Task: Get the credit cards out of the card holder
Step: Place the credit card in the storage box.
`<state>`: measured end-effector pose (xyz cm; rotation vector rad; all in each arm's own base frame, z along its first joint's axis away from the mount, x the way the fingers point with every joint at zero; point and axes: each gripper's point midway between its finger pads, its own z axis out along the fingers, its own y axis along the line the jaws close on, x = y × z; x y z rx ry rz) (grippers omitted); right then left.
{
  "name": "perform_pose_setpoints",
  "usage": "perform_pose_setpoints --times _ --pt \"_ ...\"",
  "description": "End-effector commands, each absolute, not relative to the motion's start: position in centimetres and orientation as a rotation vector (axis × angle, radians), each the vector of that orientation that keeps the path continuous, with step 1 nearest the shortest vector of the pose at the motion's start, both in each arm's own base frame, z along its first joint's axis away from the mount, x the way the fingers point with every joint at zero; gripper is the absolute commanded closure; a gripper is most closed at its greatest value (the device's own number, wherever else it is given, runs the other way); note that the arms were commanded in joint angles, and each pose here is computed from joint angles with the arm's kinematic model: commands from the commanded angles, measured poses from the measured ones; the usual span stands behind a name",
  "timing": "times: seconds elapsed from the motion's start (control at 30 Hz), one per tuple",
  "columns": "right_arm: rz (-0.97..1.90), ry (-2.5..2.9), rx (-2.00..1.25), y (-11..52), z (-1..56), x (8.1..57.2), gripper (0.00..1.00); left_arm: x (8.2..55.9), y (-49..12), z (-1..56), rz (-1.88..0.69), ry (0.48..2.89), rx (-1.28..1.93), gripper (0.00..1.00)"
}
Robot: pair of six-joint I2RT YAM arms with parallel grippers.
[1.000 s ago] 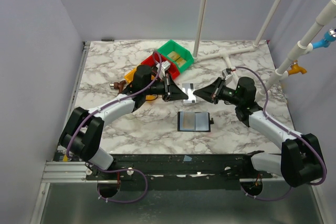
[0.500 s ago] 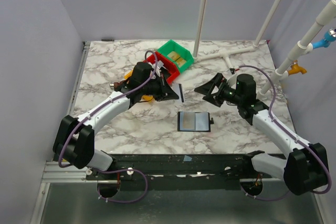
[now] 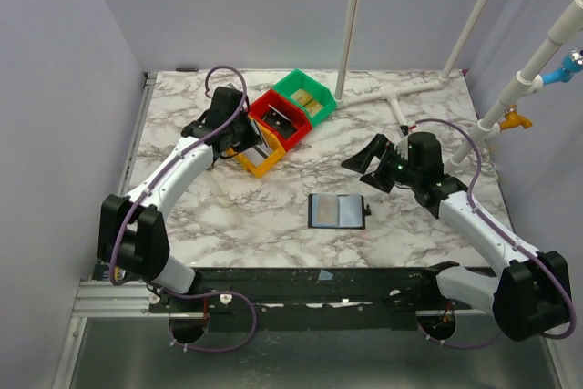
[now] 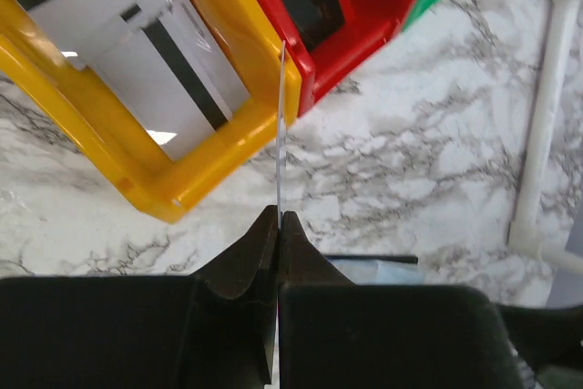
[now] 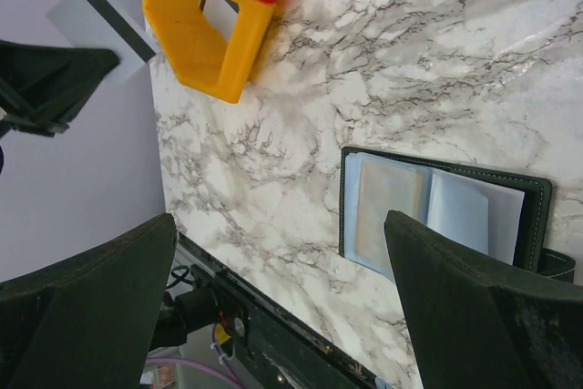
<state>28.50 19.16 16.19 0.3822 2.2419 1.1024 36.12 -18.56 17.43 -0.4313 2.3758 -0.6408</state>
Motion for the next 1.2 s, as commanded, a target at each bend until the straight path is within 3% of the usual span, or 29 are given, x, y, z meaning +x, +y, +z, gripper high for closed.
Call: perform_pose_setpoints --times 0.0,0.33,0.8,0.87,0.97,1.07,1.17 --pt "1.057 2.239 0.367 18.8 16.6 28.5 0.0 39.5 -15.5 16.1 -0.449 2.358 -0.583 1.0" --pt "1.037 2.243 0.371 18.4 16.7 28.1 0.0 44.0 -15.2 14.0 -0.416 2.364 -0.712 1.0" --pt "1.036 2.247 0.355 18.5 17.1 28.1 0.0 45.6 -15.5 10.9 -0.428 2.378 -0.807 1.0" --pt "1.037 2.245 0.353 18.5 17.2 28.0 0.0 45.5 -15.5 10.9 -0.428 2.384 -0.798 0.89" --pt "1.036 2.25 0.352 18.5 17.1 28.0 0.0 45.2 -15.5 11.4 -0.449 2.368 -0.782 0.38" --pt "1.039 2.256 0.349 18.5 16.9 27.9 0.0 44.8 -15.3 12.1 -0.458 2.351 -0.757 0.02" --pt "1.04 2.263 0.348 18.5 16.7 27.8 0.0 44.5 -15.2 13.6 -0.47 2.327 -0.717 0.01"
